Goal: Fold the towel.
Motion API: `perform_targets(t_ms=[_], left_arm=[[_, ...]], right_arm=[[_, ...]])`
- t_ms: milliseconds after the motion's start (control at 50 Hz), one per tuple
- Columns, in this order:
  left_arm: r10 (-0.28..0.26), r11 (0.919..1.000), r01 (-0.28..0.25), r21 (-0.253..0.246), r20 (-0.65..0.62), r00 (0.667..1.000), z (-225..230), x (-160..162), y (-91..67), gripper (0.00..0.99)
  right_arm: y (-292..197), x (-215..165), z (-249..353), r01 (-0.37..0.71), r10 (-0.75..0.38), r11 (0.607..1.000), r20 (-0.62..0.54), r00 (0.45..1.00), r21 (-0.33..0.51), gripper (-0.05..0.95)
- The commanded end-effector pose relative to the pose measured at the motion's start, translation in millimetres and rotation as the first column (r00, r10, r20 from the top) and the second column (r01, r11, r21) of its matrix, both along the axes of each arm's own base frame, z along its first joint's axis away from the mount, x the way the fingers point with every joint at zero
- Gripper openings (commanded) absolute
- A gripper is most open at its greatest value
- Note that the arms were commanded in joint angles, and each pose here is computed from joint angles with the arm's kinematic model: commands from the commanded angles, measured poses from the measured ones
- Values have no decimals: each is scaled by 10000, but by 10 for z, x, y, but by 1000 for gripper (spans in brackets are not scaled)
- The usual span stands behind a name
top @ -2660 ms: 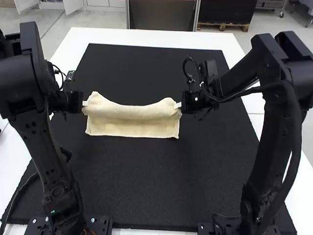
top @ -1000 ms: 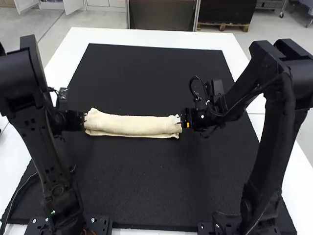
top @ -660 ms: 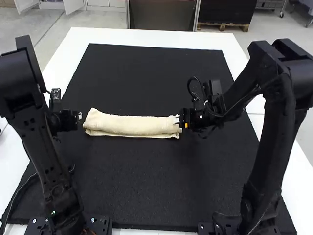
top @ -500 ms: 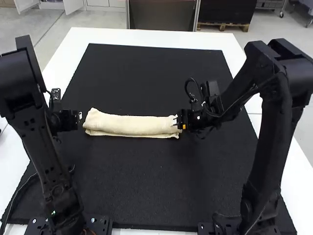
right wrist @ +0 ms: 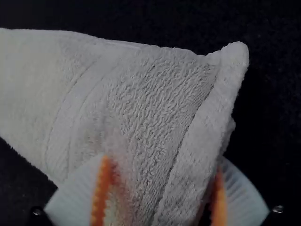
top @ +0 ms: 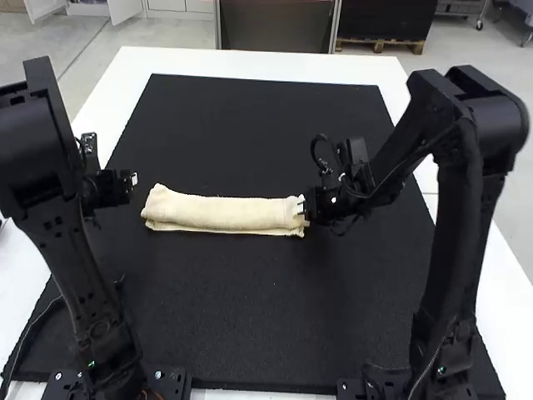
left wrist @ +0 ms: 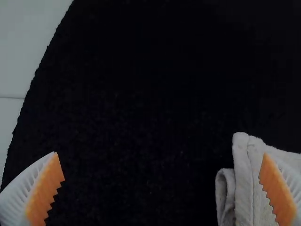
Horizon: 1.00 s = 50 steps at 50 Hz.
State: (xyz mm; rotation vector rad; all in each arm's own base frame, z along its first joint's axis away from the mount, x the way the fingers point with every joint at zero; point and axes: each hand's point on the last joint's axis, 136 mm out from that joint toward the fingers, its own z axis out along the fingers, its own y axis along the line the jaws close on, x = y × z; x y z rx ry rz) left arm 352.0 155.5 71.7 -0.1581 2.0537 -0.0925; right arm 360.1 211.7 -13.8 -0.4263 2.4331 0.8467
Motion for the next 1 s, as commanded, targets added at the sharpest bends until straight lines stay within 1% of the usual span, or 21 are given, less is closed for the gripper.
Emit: perform_targets(t_ms=[0,180,420,460,680,980], left_arm=[[-129,9999,126,64,516,9986,214,83,-11,972],[-154,9998,145,127,687,9975,302,81,-20,972],[-41,10000,37,72,658,9978,323,70,11,972],[-6,10000,8,-36,646,9979,320,71,5,972],[44,9996,-32,-291,437,9990,271,55,-29,972],[36,9996,-27,-265,355,9994,244,40,-35,972]], right_arm=[[146,-109,-92,-570,573,9983,-225,9981,149,-20],[87,-109,-156,-463,467,9989,-435,9980,105,-23],[-17,105,415,30,-67,9979,578,9983,647,-23],[-10,119,519,20,-73,9971,693,9976,757,-23],[115,63,857,-486,400,9926,779,9962,1112,-23],[638,-51,1047,-1746,1620,9748,976,9820,1389,-23]])
